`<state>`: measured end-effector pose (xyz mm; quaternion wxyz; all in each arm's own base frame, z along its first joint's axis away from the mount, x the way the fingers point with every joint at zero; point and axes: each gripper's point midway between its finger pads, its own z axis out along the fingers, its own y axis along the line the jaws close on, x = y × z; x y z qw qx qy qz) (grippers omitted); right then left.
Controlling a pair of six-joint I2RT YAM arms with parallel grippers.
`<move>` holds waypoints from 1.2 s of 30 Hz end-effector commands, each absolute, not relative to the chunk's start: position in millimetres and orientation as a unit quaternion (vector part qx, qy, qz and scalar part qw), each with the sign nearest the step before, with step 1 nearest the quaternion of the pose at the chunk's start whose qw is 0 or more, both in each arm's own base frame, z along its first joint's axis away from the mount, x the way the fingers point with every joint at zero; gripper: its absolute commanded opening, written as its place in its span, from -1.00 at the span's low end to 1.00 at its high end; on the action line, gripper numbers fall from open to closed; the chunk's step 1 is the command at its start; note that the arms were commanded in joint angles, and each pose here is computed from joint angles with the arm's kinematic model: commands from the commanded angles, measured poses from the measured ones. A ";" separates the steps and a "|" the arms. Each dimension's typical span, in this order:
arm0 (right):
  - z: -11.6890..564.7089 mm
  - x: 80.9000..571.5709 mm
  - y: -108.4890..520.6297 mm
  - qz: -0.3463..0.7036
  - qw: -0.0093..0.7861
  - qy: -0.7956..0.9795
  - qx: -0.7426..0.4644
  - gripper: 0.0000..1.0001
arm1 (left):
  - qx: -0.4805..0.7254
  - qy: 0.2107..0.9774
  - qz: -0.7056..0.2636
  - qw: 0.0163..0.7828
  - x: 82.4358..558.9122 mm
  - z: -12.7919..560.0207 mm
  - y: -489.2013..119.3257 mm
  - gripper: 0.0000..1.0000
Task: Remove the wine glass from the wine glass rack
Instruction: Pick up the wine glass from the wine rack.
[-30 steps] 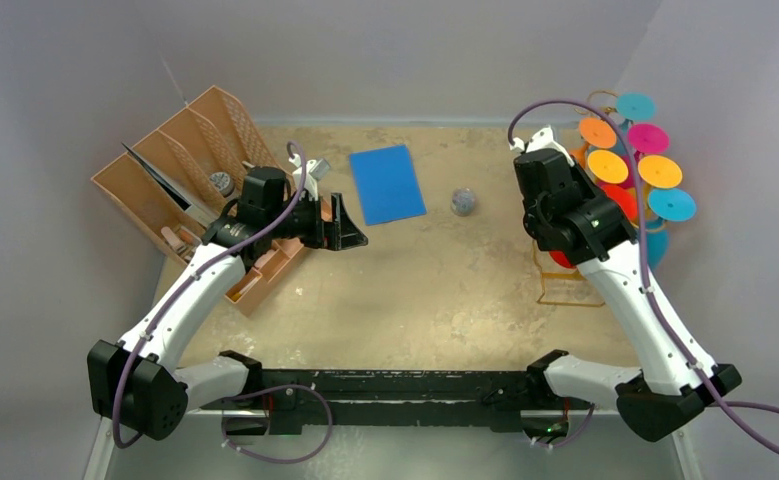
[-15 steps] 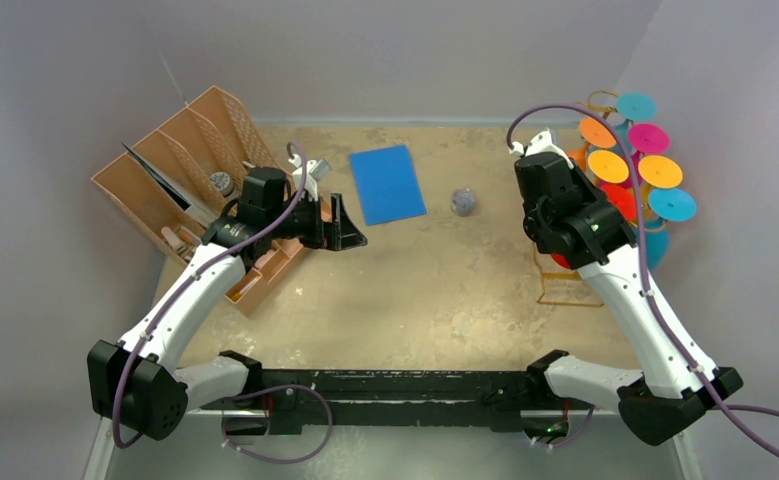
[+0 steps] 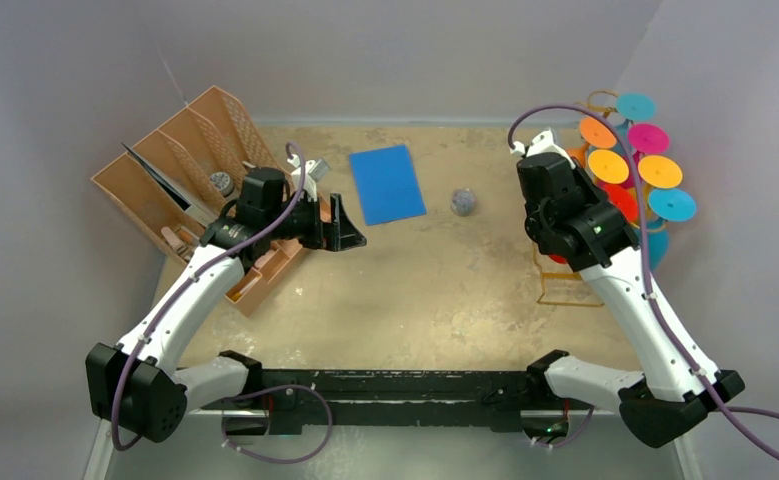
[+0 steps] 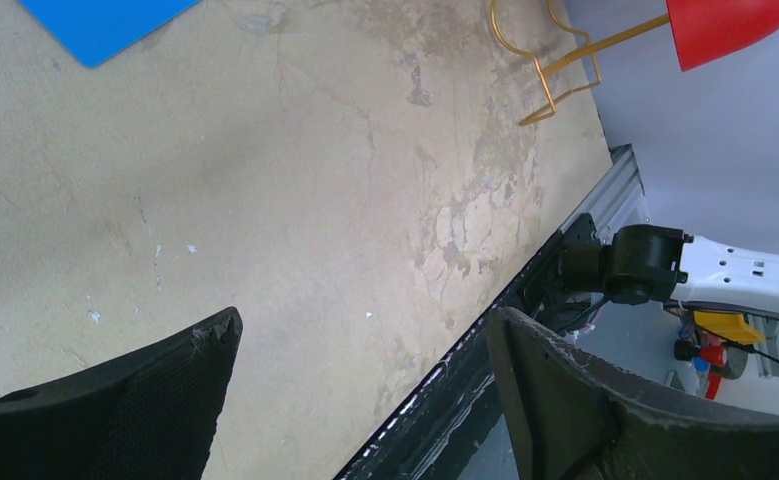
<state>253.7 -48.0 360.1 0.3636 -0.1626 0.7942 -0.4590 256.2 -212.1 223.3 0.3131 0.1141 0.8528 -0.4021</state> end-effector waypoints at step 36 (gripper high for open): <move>387.2 252.7 -10.5 -0.459 0.398 0.763 -0.223 -1.00 | 0.118 0.843 -0.411 0.328 259.2 223.4 -215.1 0.83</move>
